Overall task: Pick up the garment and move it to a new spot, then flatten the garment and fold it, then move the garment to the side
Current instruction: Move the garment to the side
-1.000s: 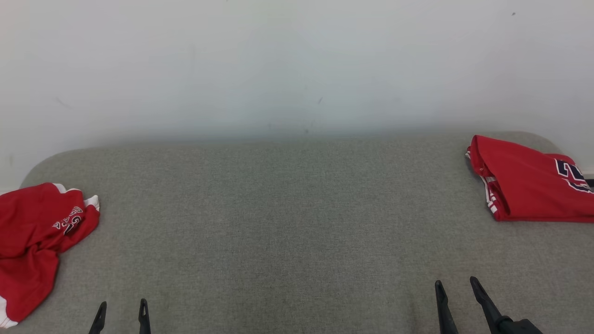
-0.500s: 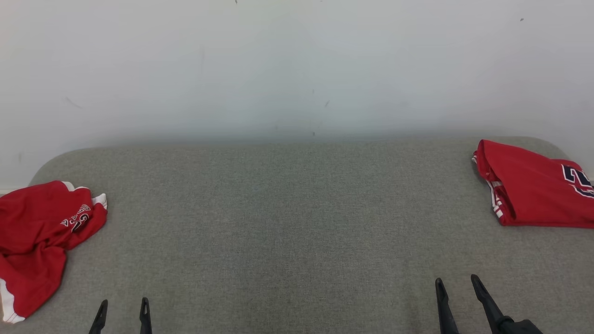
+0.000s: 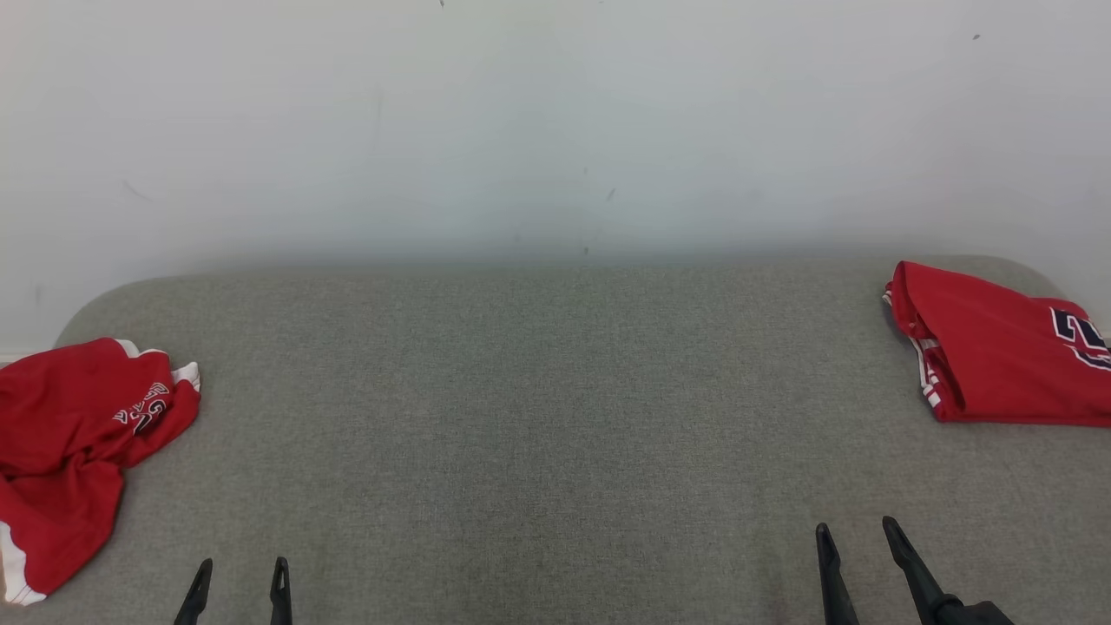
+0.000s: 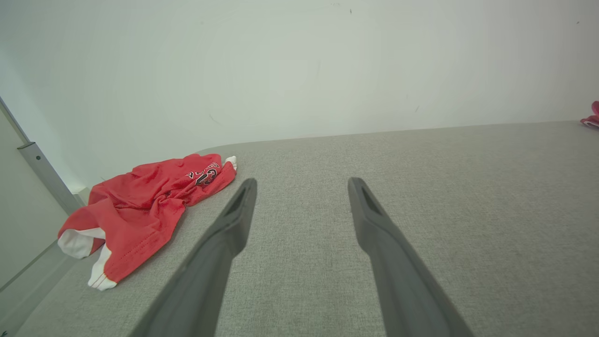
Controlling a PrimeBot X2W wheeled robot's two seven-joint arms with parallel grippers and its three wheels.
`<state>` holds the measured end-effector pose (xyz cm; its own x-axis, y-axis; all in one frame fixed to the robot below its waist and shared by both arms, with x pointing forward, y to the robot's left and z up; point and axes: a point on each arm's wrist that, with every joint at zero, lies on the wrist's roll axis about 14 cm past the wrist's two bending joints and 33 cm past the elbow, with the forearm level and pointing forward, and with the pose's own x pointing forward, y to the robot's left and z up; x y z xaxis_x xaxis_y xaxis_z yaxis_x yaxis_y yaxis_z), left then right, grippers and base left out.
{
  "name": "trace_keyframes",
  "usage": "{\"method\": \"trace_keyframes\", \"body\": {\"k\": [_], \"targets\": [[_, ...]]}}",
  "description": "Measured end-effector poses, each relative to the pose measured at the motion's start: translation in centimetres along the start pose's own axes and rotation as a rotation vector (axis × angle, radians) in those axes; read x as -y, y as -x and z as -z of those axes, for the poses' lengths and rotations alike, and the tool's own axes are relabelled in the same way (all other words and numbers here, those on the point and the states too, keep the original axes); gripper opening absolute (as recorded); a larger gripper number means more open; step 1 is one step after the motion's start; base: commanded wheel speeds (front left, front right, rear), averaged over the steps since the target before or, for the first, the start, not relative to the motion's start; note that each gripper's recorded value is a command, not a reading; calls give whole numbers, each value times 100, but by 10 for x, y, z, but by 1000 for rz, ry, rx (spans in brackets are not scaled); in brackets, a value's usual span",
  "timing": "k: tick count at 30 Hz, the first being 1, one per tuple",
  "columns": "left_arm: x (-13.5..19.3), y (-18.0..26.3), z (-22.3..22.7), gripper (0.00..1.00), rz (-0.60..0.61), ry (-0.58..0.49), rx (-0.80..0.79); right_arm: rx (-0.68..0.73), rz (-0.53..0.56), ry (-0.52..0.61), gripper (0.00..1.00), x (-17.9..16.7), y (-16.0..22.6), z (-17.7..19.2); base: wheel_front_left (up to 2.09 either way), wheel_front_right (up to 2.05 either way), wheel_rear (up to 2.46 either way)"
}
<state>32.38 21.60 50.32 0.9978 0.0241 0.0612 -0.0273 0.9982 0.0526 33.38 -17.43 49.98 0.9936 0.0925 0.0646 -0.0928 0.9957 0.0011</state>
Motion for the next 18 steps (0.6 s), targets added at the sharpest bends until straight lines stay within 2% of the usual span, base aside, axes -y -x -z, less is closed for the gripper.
{"method": "trace_keyframes", "body": {"k": [18], "targets": [[-1,-2,5,100,2,-1,-17,-17,8,-3,100,3,1,5,0,0,0]]}}
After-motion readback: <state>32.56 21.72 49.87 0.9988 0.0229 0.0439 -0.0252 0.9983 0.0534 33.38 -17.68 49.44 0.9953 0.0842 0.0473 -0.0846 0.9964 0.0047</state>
